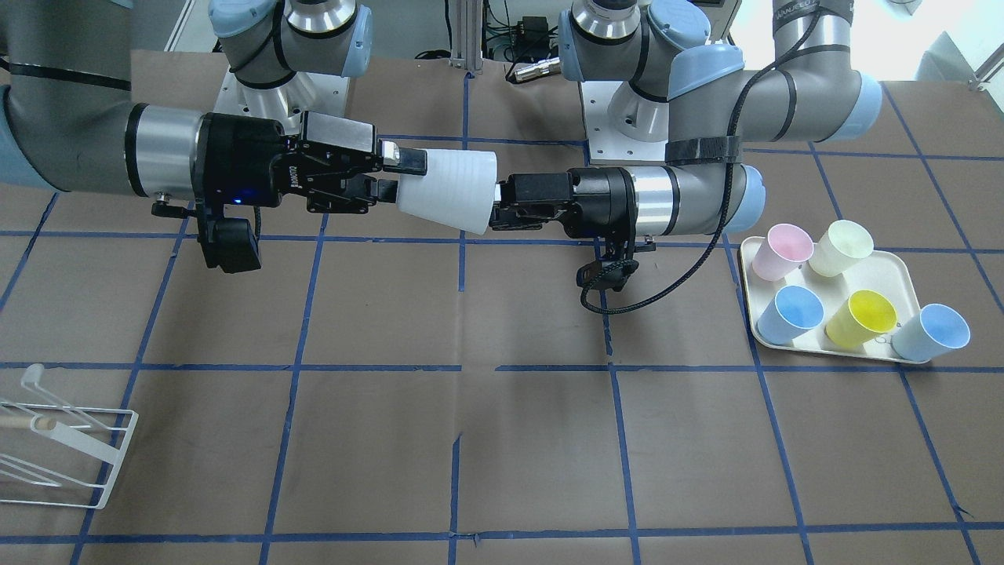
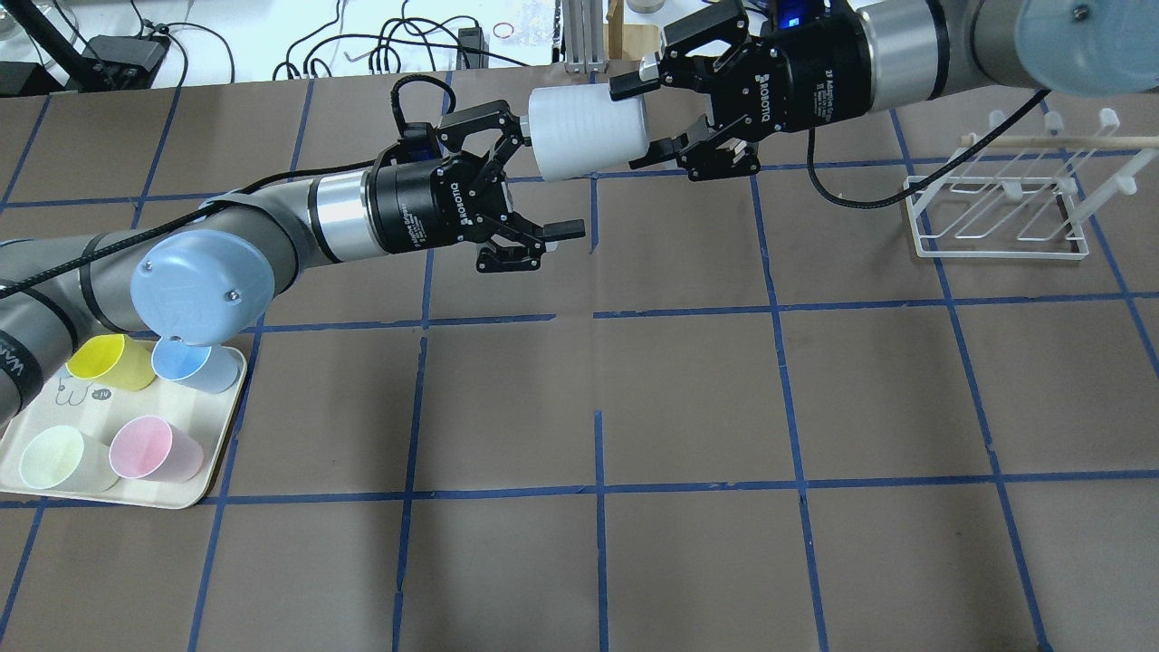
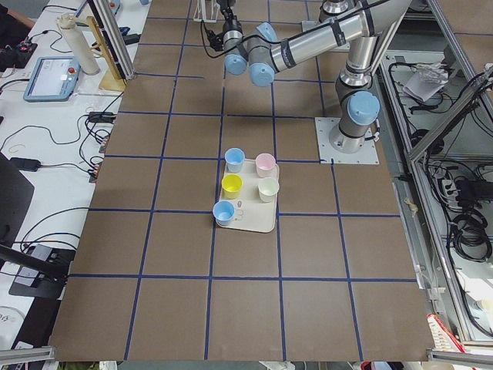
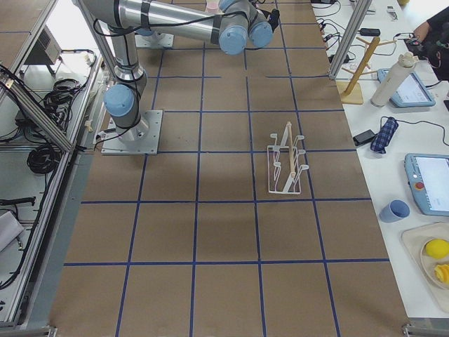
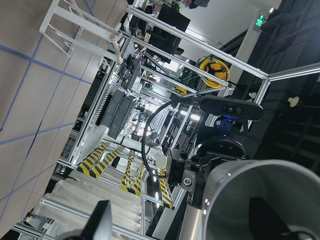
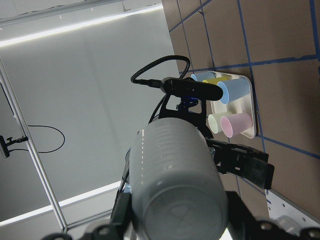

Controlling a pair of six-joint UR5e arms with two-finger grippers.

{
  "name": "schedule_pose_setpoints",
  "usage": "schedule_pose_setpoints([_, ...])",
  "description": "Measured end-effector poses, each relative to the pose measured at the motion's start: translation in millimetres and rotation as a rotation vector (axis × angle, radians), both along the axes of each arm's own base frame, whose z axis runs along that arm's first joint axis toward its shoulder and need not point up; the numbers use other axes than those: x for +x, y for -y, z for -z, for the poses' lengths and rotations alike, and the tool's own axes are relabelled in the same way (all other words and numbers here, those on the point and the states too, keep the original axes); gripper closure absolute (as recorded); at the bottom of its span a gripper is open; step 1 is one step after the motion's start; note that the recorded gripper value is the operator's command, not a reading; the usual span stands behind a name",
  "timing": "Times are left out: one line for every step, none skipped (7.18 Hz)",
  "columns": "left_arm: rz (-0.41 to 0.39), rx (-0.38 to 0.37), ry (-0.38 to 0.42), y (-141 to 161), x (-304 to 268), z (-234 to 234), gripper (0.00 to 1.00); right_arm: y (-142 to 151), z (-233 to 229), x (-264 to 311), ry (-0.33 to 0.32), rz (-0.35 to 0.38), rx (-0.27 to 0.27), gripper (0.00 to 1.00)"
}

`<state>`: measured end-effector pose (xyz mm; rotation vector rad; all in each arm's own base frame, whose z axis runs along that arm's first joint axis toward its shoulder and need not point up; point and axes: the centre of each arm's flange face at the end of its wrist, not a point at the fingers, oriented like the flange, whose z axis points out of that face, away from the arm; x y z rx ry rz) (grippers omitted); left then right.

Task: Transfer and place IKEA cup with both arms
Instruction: 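Close the left gripper on the grey cup's base beside the right gripper, then open the right gripper and withdraw it while the left gripper pulls the cup away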

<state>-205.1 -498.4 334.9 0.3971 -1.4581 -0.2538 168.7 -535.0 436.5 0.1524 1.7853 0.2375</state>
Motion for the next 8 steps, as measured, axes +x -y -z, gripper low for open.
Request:
schedule_pose_setpoints([-0.006,-0.006,-0.007,0.2,0.0,-1.8,1.00,0.0,0.1,-0.2,0.000,0.000,0.001,0.62])
schedule_pose_setpoints([-0.009,-0.008,-0.010,0.2,0.4,-2.5,1.00,-0.1,0.2,-0.1,0.001,0.001,0.002,0.62])
schedule_pose_setpoints([-0.012,-0.011,-0.011,0.9,1.7,-2.6,1.00,-0.2,0.6,0.2,0.001,0.000,0.004,0.59])
schedule_pose_setpoints([-0.014,-0.013,-0.010,0.9,2.7,-2.7,1.00,-0.4,0.6,0.5,0.001,0.000,0.004,0.01])
schedule_pose_setpoints([-0.015,-0.016,-0.010,0.7,3.4,-4.1,1.00,-0.9,-0.2,0.9,0.001,0.000,0.005,0.00])
schedule_pose_setpoints([-0.016,-0.019,-0.009,0.5,4.1,-5.2,1.00,-1.0,-1.5,1.0,0.000,0.000,0.003,0.00])
schedule_pose_setpoints([-0.017,-0.022,-0.009,0.1,4.5,-6.8,1.00,0.0,-3.3,0.7,-0.001,0.000,-0.005,0.00])
schedule_pose_setpoints([-0.018,-0.025,-0.008,0.0,4.9,-8.3,1.00,1.9,-6.6,-0.7,-0.002,0.003,-0.016,0.00])
